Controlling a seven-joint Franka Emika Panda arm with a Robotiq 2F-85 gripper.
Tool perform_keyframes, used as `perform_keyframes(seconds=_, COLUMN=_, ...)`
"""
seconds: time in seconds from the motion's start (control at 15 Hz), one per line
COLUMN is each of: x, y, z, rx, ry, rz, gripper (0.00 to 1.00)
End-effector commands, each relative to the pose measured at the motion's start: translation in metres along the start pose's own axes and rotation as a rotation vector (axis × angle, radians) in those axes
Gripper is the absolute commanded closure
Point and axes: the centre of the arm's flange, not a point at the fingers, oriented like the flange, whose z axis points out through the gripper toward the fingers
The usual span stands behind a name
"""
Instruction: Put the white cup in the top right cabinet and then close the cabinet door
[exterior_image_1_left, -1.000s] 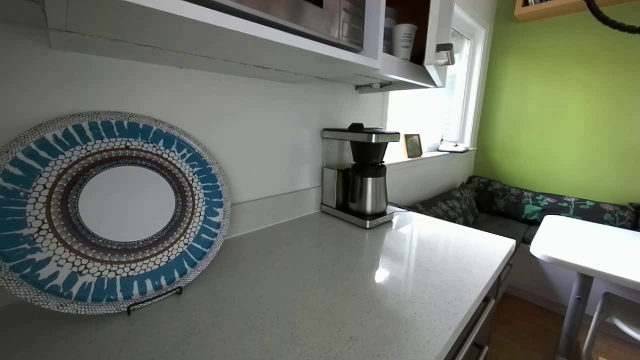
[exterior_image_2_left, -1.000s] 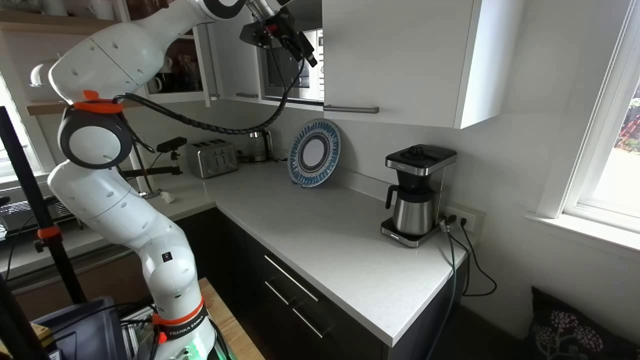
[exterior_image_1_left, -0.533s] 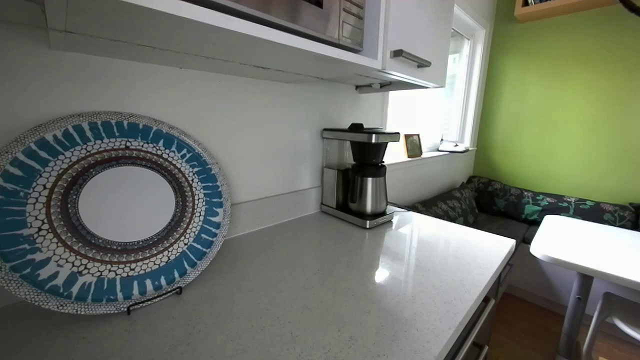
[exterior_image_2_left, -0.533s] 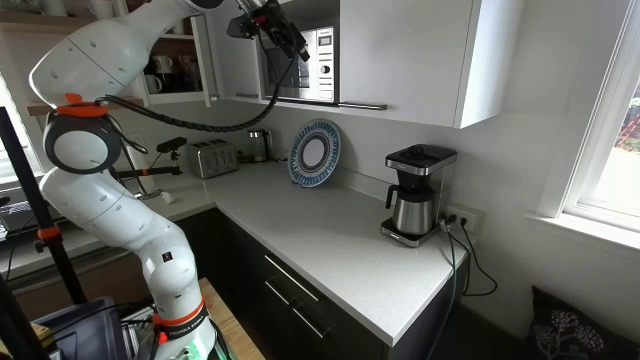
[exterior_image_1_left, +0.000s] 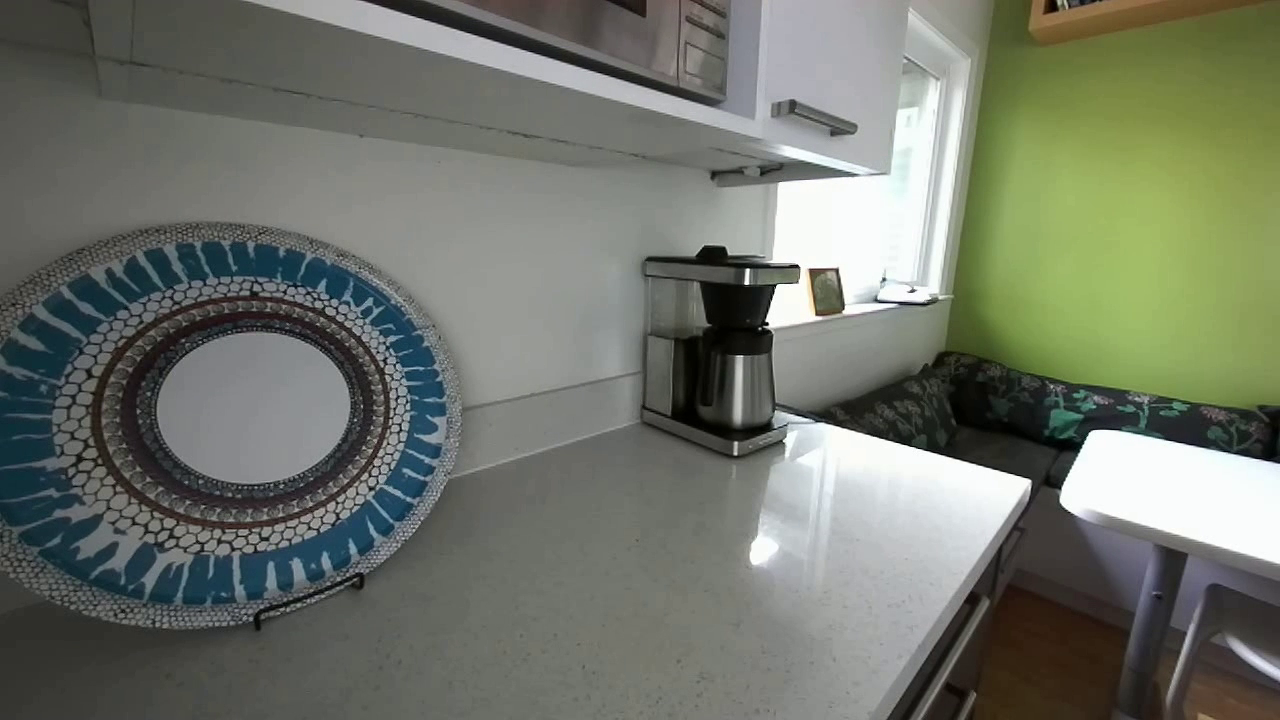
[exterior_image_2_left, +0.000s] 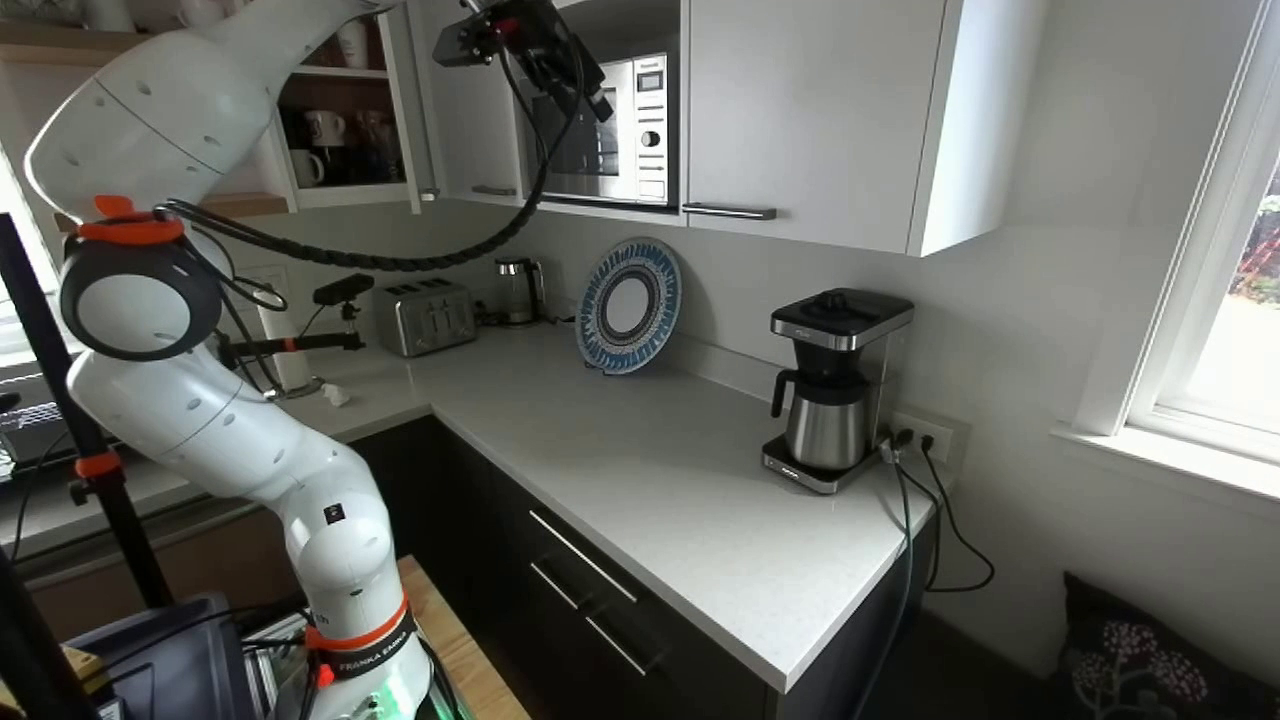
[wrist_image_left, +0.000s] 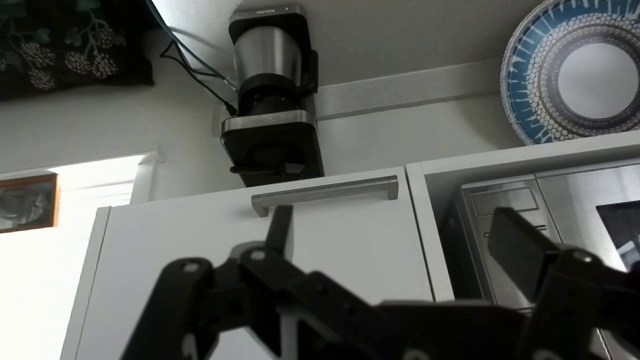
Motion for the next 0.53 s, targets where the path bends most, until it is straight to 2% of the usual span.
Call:
perform_keyframes(seconds=0.0, x=-0.0095, y=0.0030, z=-0.0114, rx=-0.004, ry=-0.031, rz=-0.027, gripper=0.00)
perform_keyframes(seconds=0.47, x=-0.0052, y=0.0017, z=-0.0082, rx=-0.004, ry=-0.006, rz=-0.020, gripper=0.00)
